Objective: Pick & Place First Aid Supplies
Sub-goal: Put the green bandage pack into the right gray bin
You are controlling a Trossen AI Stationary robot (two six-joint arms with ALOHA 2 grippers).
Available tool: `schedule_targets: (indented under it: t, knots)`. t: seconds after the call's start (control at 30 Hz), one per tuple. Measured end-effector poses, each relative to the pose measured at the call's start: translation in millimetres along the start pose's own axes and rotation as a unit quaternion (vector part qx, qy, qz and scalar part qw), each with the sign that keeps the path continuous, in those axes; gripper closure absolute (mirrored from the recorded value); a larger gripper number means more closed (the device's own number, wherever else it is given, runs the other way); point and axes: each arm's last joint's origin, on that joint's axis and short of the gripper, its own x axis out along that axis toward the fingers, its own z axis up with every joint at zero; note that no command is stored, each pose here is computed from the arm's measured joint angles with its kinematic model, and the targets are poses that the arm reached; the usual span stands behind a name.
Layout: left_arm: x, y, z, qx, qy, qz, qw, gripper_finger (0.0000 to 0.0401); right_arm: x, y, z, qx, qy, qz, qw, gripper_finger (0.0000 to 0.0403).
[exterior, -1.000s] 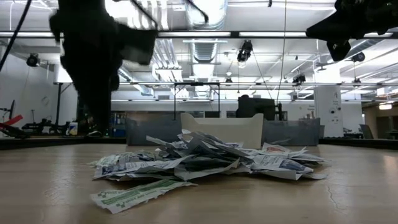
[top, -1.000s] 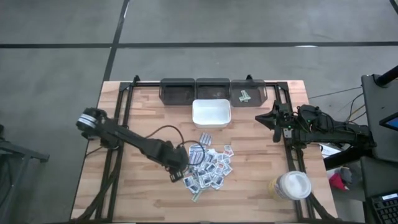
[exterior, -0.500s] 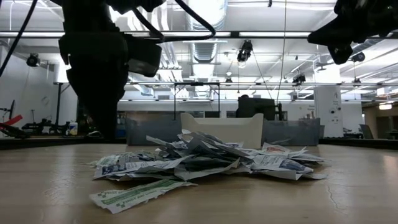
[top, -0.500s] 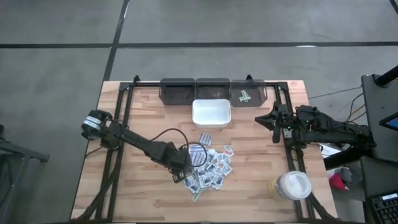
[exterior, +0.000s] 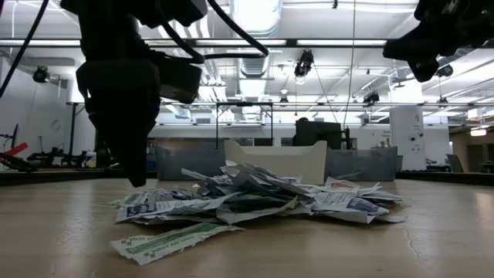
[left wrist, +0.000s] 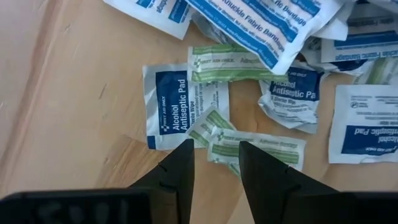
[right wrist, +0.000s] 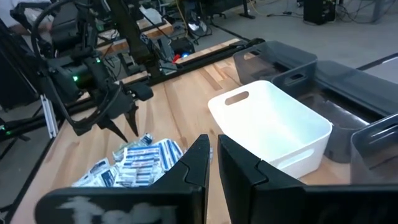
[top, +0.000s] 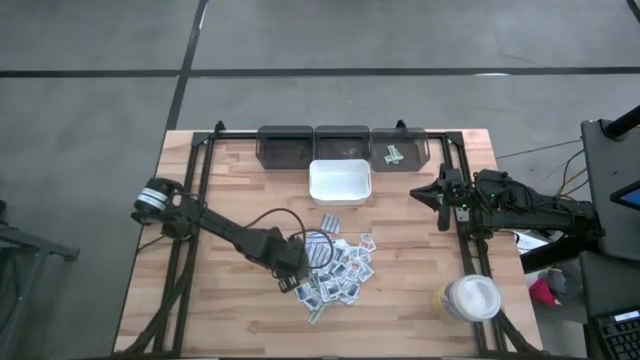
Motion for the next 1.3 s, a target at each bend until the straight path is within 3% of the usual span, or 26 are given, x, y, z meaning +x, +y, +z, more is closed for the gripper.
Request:
schedule_targets:
  t: [0.37, 1.07, 1.3]
  knots:
    - [15, -2, -2, -0.001, 0.014, 0.013, 1.000, 0.0282, 0, 0, -1, -0.002, 0.004, -0.001, 1.000, 0.0371]
    - [11, -2, 0, -0.012, 0.010, 0.008, 1.000, 0.0282, 0, -1, -1, 0.000, 0.007, -0.003, 1.000, 0.0371]
    - [11, -3, 0, -0.012, 0.011, 0.006, 1.000, 0.0323, 0, -1, -1, 0.000, 0.007, -0.003, 1.000, 0.0371]
